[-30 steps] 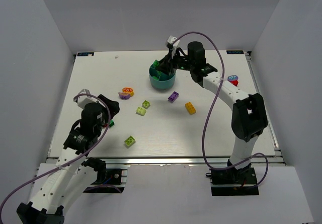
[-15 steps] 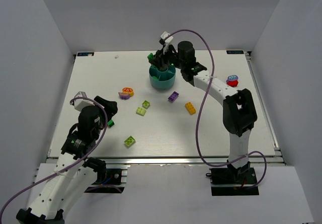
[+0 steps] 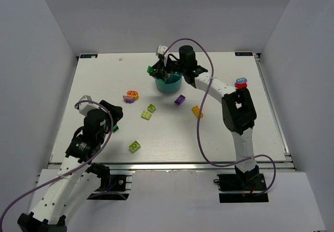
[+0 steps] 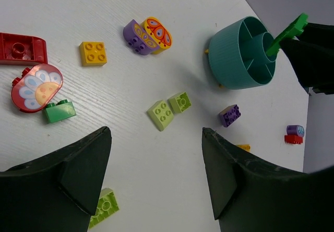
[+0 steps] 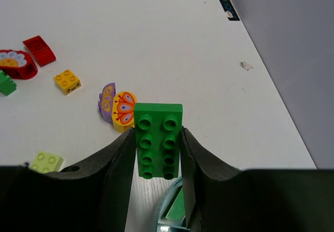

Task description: Sort the legos into containers by color

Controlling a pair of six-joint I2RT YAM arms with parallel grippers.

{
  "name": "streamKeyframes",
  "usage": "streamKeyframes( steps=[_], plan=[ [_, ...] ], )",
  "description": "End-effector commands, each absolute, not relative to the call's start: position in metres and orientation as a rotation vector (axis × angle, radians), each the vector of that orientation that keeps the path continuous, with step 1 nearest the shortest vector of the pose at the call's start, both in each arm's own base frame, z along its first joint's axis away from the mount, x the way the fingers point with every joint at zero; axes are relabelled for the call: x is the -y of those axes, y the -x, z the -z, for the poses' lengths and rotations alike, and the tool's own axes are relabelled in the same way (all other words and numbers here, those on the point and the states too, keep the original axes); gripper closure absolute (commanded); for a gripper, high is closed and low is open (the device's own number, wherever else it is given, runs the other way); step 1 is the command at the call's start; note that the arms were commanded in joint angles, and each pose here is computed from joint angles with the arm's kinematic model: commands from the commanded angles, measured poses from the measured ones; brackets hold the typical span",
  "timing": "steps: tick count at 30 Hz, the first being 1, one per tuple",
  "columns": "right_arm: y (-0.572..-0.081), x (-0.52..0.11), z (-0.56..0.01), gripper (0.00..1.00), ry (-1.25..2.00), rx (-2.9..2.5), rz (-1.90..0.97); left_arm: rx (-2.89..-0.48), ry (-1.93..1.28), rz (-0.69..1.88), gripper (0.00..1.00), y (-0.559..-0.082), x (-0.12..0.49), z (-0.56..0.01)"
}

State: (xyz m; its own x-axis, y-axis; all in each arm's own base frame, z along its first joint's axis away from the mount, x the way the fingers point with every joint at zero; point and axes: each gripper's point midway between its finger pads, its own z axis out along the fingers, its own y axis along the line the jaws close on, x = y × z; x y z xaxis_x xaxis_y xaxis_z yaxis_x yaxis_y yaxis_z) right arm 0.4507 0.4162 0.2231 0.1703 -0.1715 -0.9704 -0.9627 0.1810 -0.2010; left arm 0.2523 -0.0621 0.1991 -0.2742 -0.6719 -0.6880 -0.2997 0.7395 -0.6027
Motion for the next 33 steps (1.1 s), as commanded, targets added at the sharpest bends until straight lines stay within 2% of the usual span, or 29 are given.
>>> streamKeyframes(
  steps=[1,6,19,31,33],
  plan=[
    [-0.453,-0.420,-0.230,1.00,1.353,-1.131,-0.863,-1.869,0.768,0.407,0.20,-0.251,0.057,-0.198],
    [-0.462,-0.419,-0.212,0.87,1.425,-1.093,-0.901,-1.874,0.773,0.405,0.20,-0.252,0.058,-0.195],
    [-0.479,-0.408,-0.192,0.80,1.481,-1.085,-0.826,-1.902,0.758,0.399,0.20,-0.259,0.063,-0.188],
    [-0.495,-0.399,-0.173,0.66,1.470,-1.130,-0.786,-1.902,0.761,0.395,0.20,-0.259,0.062,-0.190],
    [-0.496,-0.398,-0.170,0.61,1.474,-1.134,-0.781,-1.903,0.761,0.393,0.20,-0.259,0.062,-0.190]
  ],
)
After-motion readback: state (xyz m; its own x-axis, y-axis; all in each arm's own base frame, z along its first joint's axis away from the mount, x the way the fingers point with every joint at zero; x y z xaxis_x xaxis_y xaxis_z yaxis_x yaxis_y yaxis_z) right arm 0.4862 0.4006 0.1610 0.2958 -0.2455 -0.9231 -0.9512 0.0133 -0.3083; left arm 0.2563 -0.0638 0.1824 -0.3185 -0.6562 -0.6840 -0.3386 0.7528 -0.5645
